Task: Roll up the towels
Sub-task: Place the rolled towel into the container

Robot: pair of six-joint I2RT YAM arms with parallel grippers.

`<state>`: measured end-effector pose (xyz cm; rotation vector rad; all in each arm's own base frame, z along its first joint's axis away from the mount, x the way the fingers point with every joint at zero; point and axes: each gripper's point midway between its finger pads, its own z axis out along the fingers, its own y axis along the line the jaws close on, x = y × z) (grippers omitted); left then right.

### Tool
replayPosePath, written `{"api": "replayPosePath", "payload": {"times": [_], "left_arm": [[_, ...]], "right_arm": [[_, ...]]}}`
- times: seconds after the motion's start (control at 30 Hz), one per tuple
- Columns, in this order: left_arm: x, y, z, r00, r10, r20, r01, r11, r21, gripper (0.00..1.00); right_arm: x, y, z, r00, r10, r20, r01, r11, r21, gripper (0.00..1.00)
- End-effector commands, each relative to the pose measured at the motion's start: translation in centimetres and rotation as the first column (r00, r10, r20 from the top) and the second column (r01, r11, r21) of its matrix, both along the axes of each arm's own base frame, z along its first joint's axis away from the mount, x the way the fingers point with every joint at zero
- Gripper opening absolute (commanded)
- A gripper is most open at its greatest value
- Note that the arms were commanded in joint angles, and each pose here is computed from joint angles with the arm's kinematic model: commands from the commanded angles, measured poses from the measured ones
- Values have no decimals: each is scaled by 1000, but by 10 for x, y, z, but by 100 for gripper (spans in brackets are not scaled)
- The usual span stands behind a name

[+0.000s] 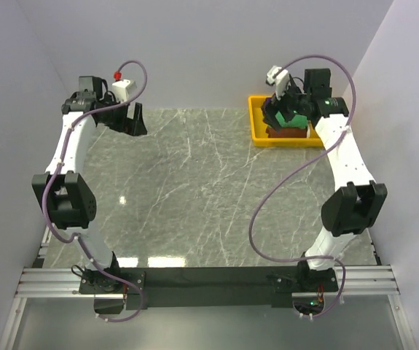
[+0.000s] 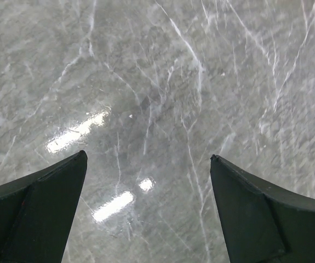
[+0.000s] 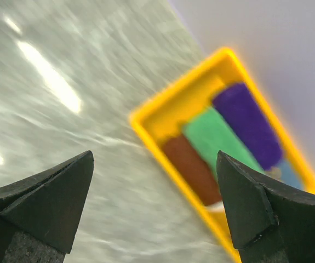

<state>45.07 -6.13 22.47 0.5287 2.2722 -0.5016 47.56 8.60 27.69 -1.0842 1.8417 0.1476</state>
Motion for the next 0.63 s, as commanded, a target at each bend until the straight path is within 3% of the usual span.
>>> {"api": "replayPosePath", "payload": {"times": [0.0, 0.07, 0.2, 0.3, 0.4, 0.6], "left_arm": [[5, 3, 25, 996, 87, 33, -86, 996, -17, 99], [2, 0, 20, 997, 72, 13, -72, 997, -24, 99], [-19, 1, -23, 989, 100, -107, -101, 995, -9, 99], [-32, 7, -39, 984, 130, -118, -128, 991, 23, 99], [-67, 7, -71, 977, 113, -183, -107, 993, 42, 99], [-91, 12, -74, 978, 121, -169, -108, 991, 85, 99]], "right_arm": [[-54, 23, 10, 948, -123, -294, 196, 952, 234, 99], [-66, 27, 11, 926, -162, -340, 267, 919, 290, 99], [-101, 24, -51, 852, -234, -468, 382, 890, 250, 99], [-128, 27, -80, 815, -248, -524, 414, 882, 226, 100], [-154, 36, -97, 813, -230, -535, 392, 896, 211, 100], [-163, 42, -91, 837, -205, -508, 353, 911, 214, 100]]}}
